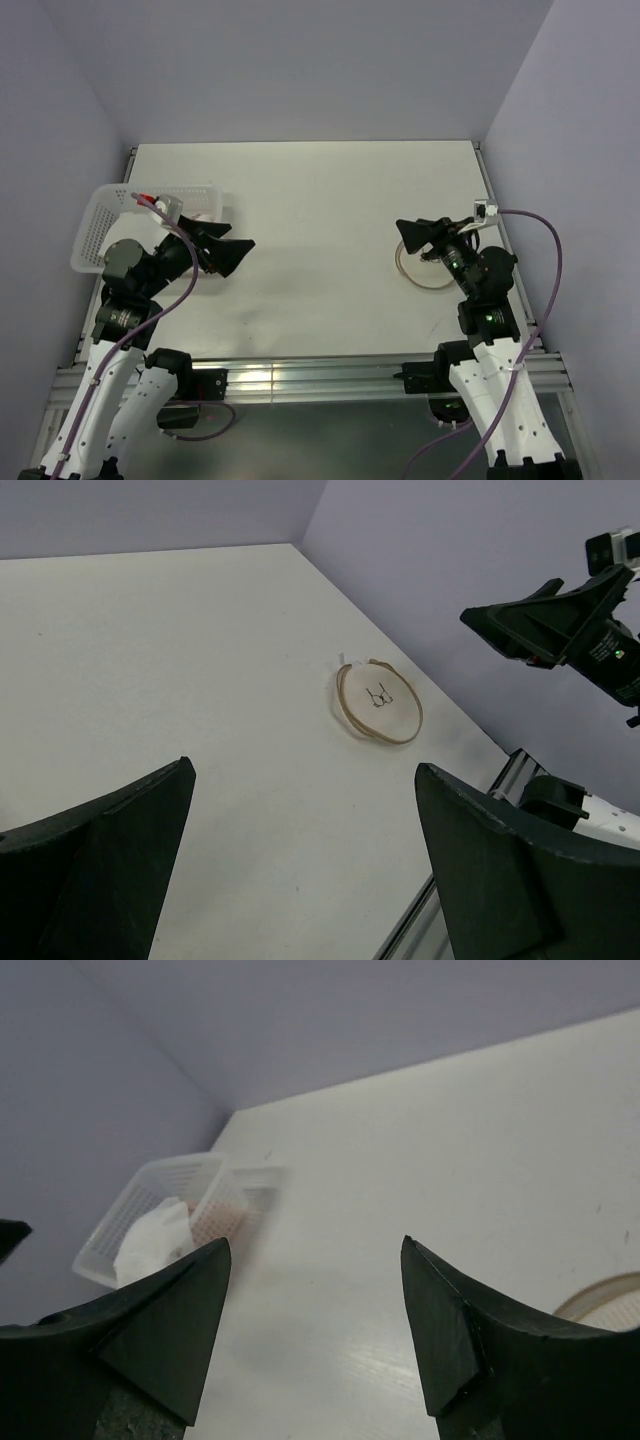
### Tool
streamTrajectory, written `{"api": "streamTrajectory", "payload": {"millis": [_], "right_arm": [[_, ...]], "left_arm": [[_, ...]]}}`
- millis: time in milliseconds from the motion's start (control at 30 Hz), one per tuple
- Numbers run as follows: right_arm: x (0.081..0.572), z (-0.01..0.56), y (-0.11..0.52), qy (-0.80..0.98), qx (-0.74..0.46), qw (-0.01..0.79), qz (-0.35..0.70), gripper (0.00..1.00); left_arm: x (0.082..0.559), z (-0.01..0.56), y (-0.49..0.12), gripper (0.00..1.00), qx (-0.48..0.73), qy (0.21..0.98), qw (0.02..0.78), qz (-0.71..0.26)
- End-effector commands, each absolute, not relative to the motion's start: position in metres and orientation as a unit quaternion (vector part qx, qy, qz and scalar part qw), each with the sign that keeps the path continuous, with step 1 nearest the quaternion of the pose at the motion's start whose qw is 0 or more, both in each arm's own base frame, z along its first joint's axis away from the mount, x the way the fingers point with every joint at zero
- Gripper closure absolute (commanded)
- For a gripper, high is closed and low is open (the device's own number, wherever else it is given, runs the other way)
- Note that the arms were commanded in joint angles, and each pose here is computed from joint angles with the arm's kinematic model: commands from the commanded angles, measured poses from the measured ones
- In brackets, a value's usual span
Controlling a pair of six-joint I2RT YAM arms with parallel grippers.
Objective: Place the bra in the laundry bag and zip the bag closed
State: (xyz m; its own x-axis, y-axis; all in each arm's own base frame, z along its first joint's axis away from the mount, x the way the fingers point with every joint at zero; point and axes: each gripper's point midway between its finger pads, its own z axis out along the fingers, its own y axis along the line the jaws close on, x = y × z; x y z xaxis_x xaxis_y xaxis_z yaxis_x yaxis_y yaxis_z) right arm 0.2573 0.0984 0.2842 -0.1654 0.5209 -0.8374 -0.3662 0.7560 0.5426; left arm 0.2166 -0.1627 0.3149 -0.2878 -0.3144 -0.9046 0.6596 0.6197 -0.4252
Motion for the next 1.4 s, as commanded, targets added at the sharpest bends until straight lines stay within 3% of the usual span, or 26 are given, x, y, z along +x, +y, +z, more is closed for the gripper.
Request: {"api": "streamTrajectory", "payload": {"millis": [0, 167, 300, 867, 1200, 1300, 1367], "right_arm": [[0.265, 0.246, 0.105, 0.725, 0.063, 0.593, 0.344, 0.24], [0.269, 0.198, 0.113, 0.799, 0.077, 0.526, 0.281, 0.28], [0.274, 0.164, 0.092, 0.845, 0.113, 0.496, 0.163, 0.34], [0.276, 0.092, 0.061, 0.904, 0.163, 0.395, 0.030, 0.42], [0.283, 0.065, 0.065, 0.928, 0.143, 0.345, 0.004, 0.44], [0.284, 0.057, 0.069, 0.936, 0.132, 0.326, 0.005, 0.52], [0.285, 0.054, 0.073, 0.941, 0.122, 0.316, 0.008, 0.64]], "left_arm": [[0.210, 0.338, -0.160, 0.01, 0.145, 0.659, 0.614, -0.409], [0.204, 0.342, -0.160, 0.01, 0.148, 0.654, 0.618, -0.411], [0.200, 0.343, -0.160, 0.01, 0.143, 0.654, 0.623, -0.404], [0.180, 0.355, -0.164, 0.01, 0.152, 0.640, 0.632, -0.409], [0.180, 0.355, -0.163, 0.01, 0.152, 0.640, 0.633, -0.408], [0.180, 0.355, -0.163, 0.01, 0.152, 0.640, 0.634, -0.407], [0.180, 0.355, -0.163, 0.01, 0.152, 0.640, 0.634, -0.407]]}}
